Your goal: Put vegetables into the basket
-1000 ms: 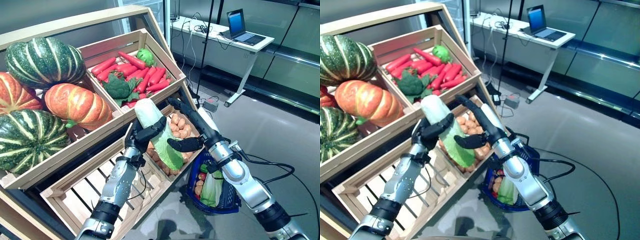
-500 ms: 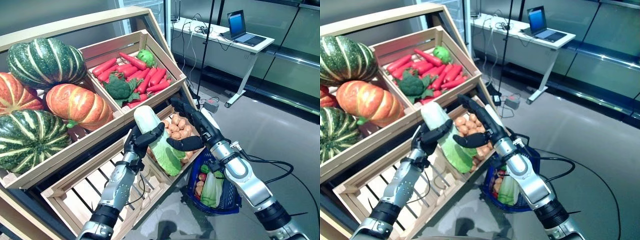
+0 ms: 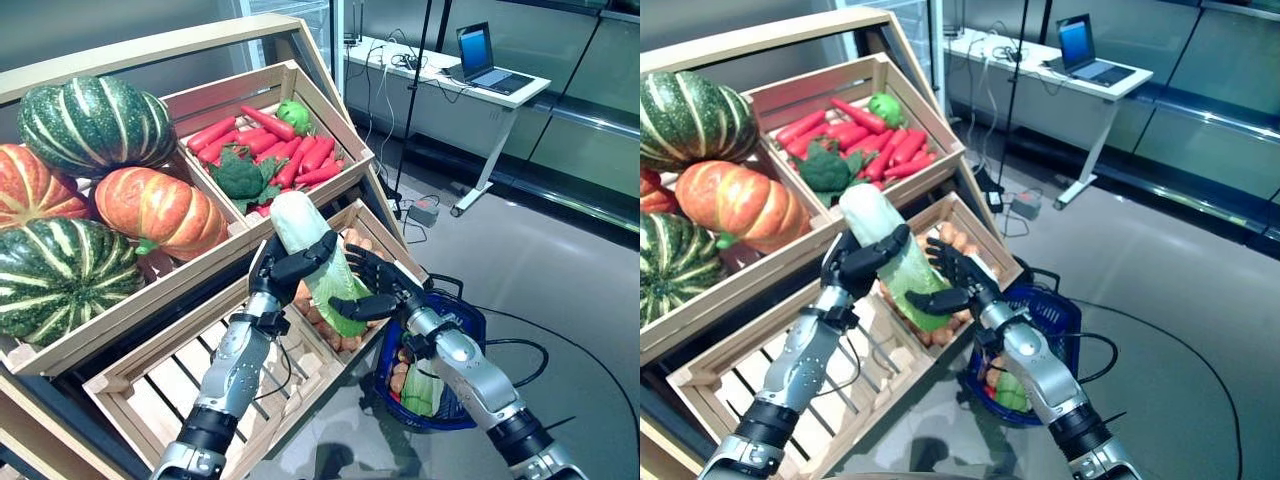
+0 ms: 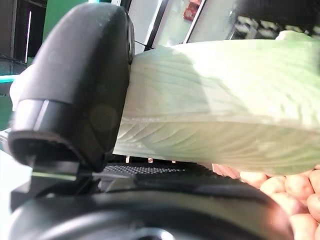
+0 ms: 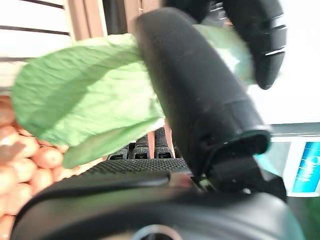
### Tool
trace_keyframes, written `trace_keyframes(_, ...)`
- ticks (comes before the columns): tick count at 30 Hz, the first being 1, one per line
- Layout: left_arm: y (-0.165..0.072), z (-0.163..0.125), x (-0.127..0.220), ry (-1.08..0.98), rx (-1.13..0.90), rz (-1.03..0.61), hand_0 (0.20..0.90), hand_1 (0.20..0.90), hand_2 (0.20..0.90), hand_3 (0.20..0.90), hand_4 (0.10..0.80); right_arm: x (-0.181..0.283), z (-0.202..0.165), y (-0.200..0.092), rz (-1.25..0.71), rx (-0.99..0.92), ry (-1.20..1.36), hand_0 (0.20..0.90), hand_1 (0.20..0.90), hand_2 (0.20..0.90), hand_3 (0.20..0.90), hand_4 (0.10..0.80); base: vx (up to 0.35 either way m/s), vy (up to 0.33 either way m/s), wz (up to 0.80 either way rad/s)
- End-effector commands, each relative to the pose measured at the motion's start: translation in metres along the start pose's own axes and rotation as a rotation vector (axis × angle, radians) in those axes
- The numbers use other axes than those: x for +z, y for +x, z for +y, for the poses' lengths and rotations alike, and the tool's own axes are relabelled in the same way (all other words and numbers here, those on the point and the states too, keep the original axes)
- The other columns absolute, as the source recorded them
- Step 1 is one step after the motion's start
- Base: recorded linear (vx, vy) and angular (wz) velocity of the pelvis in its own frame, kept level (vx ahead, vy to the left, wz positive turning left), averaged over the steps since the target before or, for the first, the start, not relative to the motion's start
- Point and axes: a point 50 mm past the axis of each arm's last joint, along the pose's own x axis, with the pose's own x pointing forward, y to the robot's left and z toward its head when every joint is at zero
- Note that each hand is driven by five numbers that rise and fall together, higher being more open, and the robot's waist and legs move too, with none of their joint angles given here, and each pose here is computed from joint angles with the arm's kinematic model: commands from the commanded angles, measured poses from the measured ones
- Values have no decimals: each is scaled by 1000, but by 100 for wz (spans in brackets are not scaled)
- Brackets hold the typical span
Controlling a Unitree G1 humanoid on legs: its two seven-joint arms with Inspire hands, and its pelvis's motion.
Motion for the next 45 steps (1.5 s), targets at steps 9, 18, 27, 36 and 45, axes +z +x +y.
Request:
trace_keyframes(9, 31, -73, 57, -22, -412, -238, 300, 300, 300, 300, 400, 18, 40, 30, -68, 232, 202, 900, 900, 900, 900, 800, 1, 0, 1)
trace_keyframes(18, 29, -86, 36, -35, -536, -99, 300, 300, 300, 300, 400, 36, 37, 38, -116, 276, 185, 900, 900, 900, 900, 800, 9, -5, 3)
trace_keyframes(27, 20, -80, 3, 34, -568, 85, 300, 300, 300, 300, 400, 65, 30, 38, -233, 264, 142, 900, 900, 900, 900, 800, 0, 0, 0)
trace_keyframes(36, 6, -62, -20, 74, -554, 196, 300, 300, 300, 300, 400, 86, 15, 32, -329, 262, 132, 900, 900, 900, 900, 800, 0, 0, 0)
trace_keyframes(45, 0, -54, -27, 52, -509, 197, 300, 300, 300, 300, 400, 95, 5, 27, -422, 280, 240, 300, 300, 300, 300, 400, 18, 0, 0)
